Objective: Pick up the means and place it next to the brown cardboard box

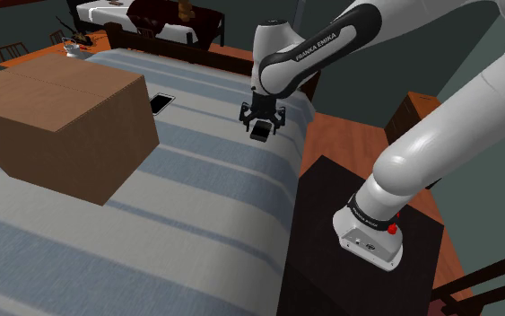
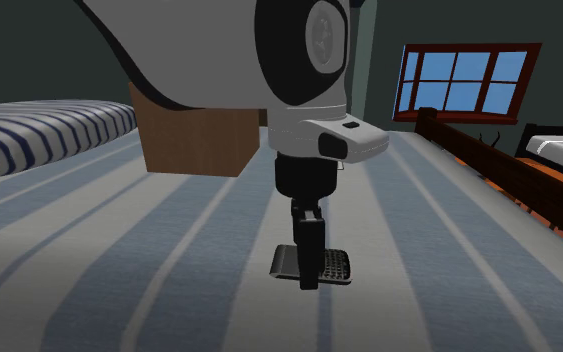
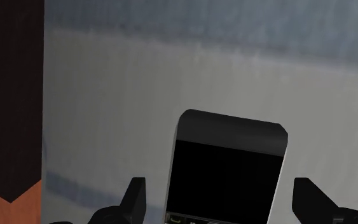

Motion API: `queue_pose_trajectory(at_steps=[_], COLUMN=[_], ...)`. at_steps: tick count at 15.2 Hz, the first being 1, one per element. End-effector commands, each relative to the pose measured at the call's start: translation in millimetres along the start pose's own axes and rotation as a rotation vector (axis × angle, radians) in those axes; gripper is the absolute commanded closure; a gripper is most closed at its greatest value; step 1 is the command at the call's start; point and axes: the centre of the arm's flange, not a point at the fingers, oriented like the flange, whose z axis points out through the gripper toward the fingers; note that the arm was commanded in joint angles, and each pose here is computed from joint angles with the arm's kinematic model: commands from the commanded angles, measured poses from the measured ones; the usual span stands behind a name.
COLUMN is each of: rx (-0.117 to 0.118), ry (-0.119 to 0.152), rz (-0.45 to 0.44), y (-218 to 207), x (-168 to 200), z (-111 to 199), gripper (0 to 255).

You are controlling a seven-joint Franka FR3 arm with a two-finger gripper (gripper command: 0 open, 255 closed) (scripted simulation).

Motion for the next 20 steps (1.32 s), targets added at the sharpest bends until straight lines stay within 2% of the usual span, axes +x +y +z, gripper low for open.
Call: queue_pose_trajectory(at_steps=[1, 3, 4, 13, 20], rx=[0.0, 0.0, 0.0, 0.0, 0.0], ry=[0.0, 0.0, 0.0, 0.0, 0.0], rz=[0.0, 0.0, 0.0, 0.0, 0.0], y=[0.0, 0.0, 0.0, 0.0, 2.1], x=[-0.1, -0.1, -0.1, -0.1, 0.9], z=[0.3, 0.2, 0.2, 0.3, -36.6], gripper=[0, 0, 255, 255, 255])
